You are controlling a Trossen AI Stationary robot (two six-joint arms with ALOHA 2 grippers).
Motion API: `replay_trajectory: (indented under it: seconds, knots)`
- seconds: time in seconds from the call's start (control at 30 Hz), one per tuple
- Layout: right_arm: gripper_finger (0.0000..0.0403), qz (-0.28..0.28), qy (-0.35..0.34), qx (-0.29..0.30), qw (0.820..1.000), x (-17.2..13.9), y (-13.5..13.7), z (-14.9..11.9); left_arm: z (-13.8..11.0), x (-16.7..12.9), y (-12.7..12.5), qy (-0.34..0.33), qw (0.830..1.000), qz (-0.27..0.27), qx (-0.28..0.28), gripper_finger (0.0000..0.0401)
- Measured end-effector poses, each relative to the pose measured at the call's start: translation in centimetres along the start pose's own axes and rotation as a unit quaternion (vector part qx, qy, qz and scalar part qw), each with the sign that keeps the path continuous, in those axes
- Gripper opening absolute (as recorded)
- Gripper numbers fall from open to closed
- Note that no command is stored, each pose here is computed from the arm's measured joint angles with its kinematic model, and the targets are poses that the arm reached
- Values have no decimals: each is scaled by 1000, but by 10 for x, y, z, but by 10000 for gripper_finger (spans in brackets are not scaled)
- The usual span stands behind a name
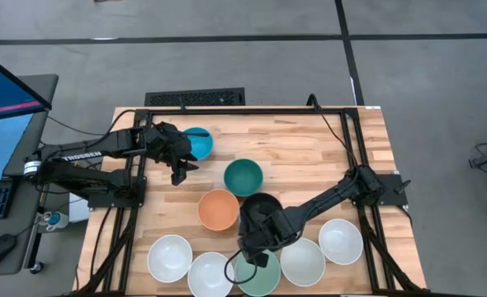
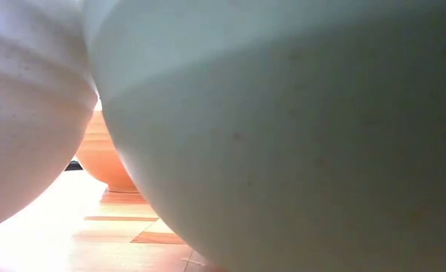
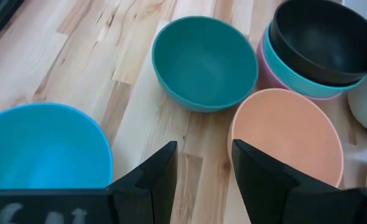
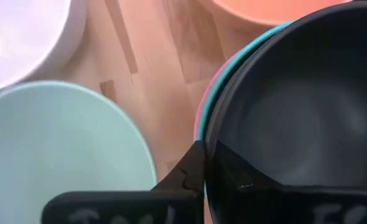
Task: Nest bowls inside each other
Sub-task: Stack the black bowl on the light blue bowl, then stack the green bowl on the black bowl
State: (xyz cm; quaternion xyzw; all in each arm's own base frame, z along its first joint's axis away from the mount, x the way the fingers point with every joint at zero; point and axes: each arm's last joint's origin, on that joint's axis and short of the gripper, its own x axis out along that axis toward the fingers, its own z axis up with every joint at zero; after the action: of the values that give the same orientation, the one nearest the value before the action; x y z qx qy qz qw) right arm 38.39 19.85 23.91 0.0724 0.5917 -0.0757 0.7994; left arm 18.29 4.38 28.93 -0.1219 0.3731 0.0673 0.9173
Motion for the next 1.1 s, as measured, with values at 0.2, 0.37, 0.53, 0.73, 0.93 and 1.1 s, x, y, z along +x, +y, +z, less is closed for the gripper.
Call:
replay_trajectory:
  seconds: [0.2, 0.37, 0.53, 0.73, 0.93, 1.1]
  knots:
    - [69, -1, 3, 10, 1000, 3, 1, -3, 2, 0, 0, -8, 1000, -1, -2, 144]
    - [101, 1, -1, 10, 1000, 2, 5, -5, 2, 0, 0, -8, 1000, 0, -2, 144]
    - [139, 6, -14, 23, 1000, -4, 8, -2, 2, 0, 0, -11, 1000, -1, -2, 144]
    - [181, -18, -42, 23, 999, -40, 5, 8, 5, 0, 0, -24, 1000, -2, -3, 144]
    - [193, -92, -21, 66, 993, -56, -41, 29, 5, 0, -2, -26, 999, -20, -7, 144]
    - [189, -84, -13, 116, 990, -44, -109, 69, 3, 1, -7, -17, 999, -38, 6, 144]
